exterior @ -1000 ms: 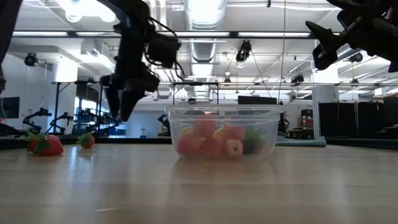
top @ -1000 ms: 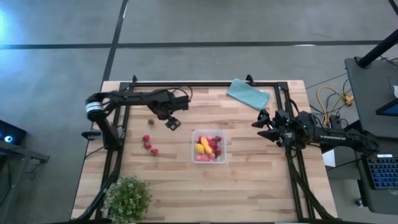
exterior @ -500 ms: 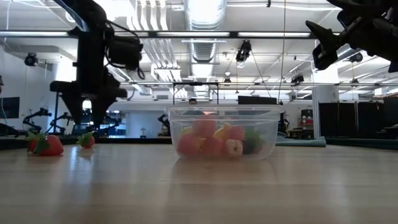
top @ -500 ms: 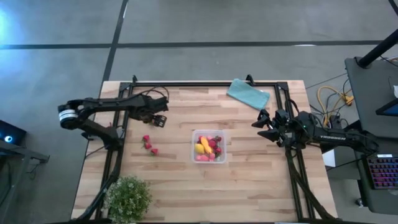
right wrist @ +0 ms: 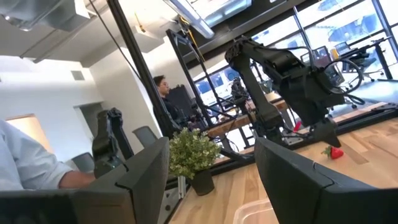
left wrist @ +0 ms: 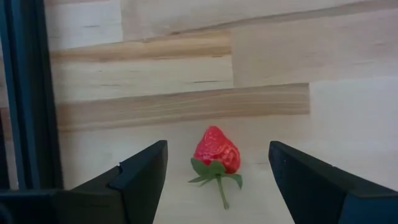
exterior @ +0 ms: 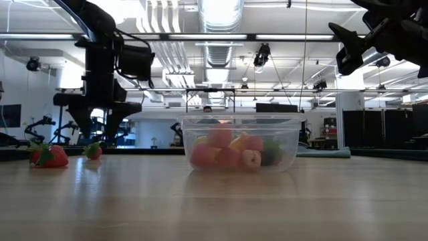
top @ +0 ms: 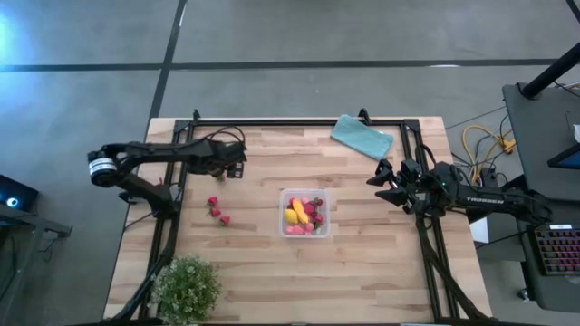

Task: Pick and placing Produce into tupperware
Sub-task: Put the red strawberry into the transparent bin

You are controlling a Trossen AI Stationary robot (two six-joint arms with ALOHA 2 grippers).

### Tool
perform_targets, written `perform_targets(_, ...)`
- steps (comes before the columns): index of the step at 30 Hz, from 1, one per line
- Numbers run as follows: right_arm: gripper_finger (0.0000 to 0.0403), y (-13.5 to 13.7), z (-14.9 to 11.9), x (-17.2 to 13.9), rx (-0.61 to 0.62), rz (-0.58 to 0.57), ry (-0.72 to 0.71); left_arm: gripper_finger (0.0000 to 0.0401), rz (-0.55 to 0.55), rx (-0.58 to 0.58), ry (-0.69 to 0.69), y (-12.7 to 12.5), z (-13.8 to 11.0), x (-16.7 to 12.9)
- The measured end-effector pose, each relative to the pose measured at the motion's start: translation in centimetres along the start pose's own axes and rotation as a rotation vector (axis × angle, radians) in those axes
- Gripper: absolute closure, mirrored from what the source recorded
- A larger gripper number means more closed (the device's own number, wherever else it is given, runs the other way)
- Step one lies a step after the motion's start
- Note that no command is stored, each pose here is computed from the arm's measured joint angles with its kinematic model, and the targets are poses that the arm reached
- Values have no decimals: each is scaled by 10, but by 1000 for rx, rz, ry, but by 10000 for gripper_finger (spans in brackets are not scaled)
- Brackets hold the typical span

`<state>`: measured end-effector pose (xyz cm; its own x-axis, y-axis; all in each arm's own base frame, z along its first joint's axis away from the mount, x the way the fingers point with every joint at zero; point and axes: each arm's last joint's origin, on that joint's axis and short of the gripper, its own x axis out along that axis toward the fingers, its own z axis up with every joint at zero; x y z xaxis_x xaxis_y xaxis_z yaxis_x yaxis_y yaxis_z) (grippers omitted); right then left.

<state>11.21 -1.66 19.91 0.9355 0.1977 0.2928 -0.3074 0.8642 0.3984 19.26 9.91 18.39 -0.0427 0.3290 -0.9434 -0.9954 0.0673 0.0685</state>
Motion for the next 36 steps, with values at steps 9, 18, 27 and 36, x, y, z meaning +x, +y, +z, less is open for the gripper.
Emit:
perform_targets(9,174,0,0,0,0,0,0,136,60,25,60,-8,-3,19)
perform_targets(18,174,0,0,0,0,0,0,137,93,54,143,-13,-8,34)
perform_targets(27,174,0,0,0,0,0,0,196,93,86,133,-15,-8,36)
perform_targets(36,174,0,0,0,0,0,0,243,70,187,110,-16,-7,38)
